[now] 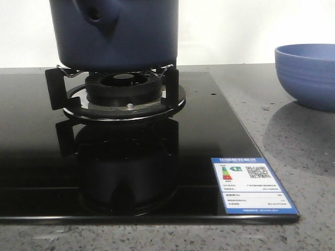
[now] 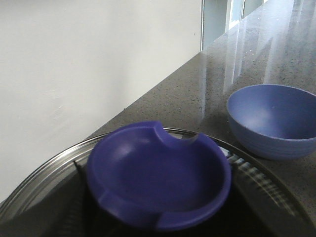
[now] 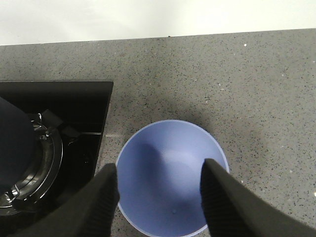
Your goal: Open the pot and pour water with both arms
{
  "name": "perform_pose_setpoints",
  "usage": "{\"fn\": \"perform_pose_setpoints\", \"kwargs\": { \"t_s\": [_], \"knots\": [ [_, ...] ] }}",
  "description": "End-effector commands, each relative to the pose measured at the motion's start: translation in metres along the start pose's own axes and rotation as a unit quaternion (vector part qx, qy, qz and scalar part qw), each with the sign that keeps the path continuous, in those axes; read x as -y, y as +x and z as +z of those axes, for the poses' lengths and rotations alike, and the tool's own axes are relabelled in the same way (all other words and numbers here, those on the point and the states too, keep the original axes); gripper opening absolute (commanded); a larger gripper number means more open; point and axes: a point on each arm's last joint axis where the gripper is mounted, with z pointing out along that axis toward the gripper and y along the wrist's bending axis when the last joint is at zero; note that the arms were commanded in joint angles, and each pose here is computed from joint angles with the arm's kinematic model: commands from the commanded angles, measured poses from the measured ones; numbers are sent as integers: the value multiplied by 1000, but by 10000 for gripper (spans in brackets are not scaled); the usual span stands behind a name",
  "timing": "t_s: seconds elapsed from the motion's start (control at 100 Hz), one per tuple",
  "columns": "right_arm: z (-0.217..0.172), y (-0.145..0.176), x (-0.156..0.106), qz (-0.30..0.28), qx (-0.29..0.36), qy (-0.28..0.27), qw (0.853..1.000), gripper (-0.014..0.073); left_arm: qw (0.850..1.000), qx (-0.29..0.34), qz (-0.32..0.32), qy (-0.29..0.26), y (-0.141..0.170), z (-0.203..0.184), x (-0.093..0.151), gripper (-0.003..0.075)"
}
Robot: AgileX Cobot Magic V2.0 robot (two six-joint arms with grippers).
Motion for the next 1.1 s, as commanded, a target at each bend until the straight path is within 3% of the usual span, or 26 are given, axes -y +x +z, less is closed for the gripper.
{"fn": "perform_pose_setpoints", "kwargs": {
  "t_s": [0.0, 0.64, 0.9, 1.09],
  "knots": [
    [-17, -7, -7, -9, 51, -5, 999, 347, 999, 48, -7, 7, -24, -7, 7, 379],
    [-17, -6, -7, -9, 47, -7, 999, 347, 999, 39, -22, 8, -18, -3, 4, 384],
    [-17, -6, -7, -9, 47, -7, 999, 347, 999, 43, -24, 13, -20, -3, 5, 549],
    [-17, -6, -7, -9, 47, -7, 999, 347, 998, 62, -14, 10, -33, -14, 7, 557]
  ]
}}
